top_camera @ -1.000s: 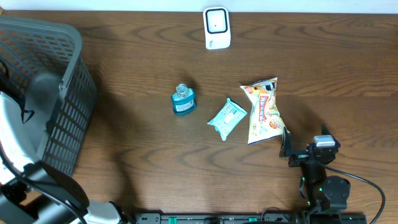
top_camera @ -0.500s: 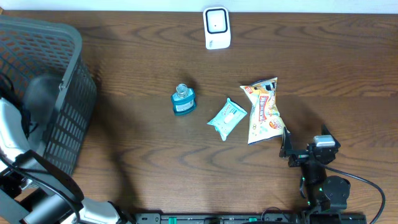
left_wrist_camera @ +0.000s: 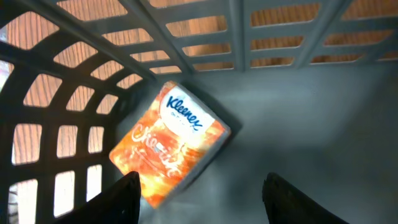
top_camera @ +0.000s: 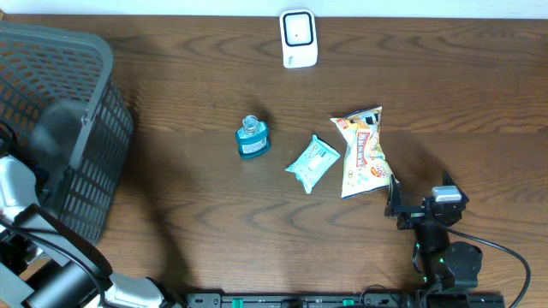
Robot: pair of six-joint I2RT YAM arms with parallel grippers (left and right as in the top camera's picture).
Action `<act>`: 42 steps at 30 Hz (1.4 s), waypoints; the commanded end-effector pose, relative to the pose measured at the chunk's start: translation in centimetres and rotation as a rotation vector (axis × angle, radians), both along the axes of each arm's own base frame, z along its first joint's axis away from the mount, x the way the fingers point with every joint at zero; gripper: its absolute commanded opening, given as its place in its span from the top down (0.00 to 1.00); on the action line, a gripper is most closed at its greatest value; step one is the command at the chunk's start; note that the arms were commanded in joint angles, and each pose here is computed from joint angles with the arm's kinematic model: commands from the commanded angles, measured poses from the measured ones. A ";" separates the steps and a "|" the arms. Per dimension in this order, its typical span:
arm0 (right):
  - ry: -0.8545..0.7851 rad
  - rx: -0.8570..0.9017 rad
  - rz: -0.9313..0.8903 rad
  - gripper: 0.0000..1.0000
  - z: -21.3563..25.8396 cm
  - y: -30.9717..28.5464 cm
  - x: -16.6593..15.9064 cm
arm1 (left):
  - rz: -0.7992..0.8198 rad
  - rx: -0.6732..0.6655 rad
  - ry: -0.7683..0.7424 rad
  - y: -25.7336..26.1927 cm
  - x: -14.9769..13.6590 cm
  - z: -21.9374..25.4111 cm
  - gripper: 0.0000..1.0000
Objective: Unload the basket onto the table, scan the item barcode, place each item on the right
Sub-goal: 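Reach the left gripper into the basket and grasp the orange Kleenex pack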
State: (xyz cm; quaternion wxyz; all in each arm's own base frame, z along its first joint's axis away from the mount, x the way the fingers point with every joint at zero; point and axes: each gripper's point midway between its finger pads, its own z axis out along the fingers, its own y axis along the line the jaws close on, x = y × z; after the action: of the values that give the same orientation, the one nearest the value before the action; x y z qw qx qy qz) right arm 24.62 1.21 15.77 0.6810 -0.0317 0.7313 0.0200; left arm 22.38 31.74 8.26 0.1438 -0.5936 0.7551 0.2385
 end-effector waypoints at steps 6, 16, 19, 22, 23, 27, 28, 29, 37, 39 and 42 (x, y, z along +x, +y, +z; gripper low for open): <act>0.002 -0.004 0.006 0.01 -0.1 0.2 0.0 | -0.022 0.002 0.052 1.2 -2.3 -1.6 0.37; 0.002 -0.004 0.006 0.01 -0.1 0.2 0.0 | -0.015 -0.008 0.062 0.8 -3.0 -2.7 0.37; 0.002 -0.004 0.006 0.01 -0.1 0.2 0.0 | -0.006 -0.008 0.061 0.7 -3.5 -3.5 0.38; 0.002 -0.004 0.006 0.01 -0.1 0.2 0.0 | 0.001 0.000 0.054 0.7 -3.9 -4.2 0.48; 0.002 -0.004 0.006 0.01 -0.1 0.2 0.0 | 0.002 0.002 0.052 0.6 -4.0 -4.4 0.54; 0.002 -0.004 0.006 0.01 -0.1 0.2 0.0 | 0.003 0.007 0.048 0.3 -4.3 -5.4 0.75; 0.002 -0.004 0.006 0.01 -0.1 0.2 0.0 | 0.003 0.008 0.047 0.2 -4.4 -5.7 0.80; 0.002 -0.004 0.006 0.01 -0.1 0.1 0.0 | 0.003 0.008 0.047 0.1 -4.5 -5.8 0.90; 0.002 -0.004 0.006 0.01 -0.1 0.2 0.0 | -0.043 -0.051 -0.090 -0.9 -1.8 -6.6 0.93; 0.002 -0.004 0.006 0.01 -0.1 0.2 0.0 | -0.099 -0.085 -0.170 -1.6 0.4 -6.6 0.93; 0.002 -0.004 0.006 0.01 -0.1 0.2 0.0 | -0.172 -0.105 -0.240 -2.6 3.2 -6.0 0.93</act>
State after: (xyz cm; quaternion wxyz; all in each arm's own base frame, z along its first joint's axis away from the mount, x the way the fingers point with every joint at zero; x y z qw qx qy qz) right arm 24.62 1.21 15.77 0.6810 -0.0317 0.7313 0.0200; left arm 21.66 32.53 3.85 0.2044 -0.5813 0.7573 0.2164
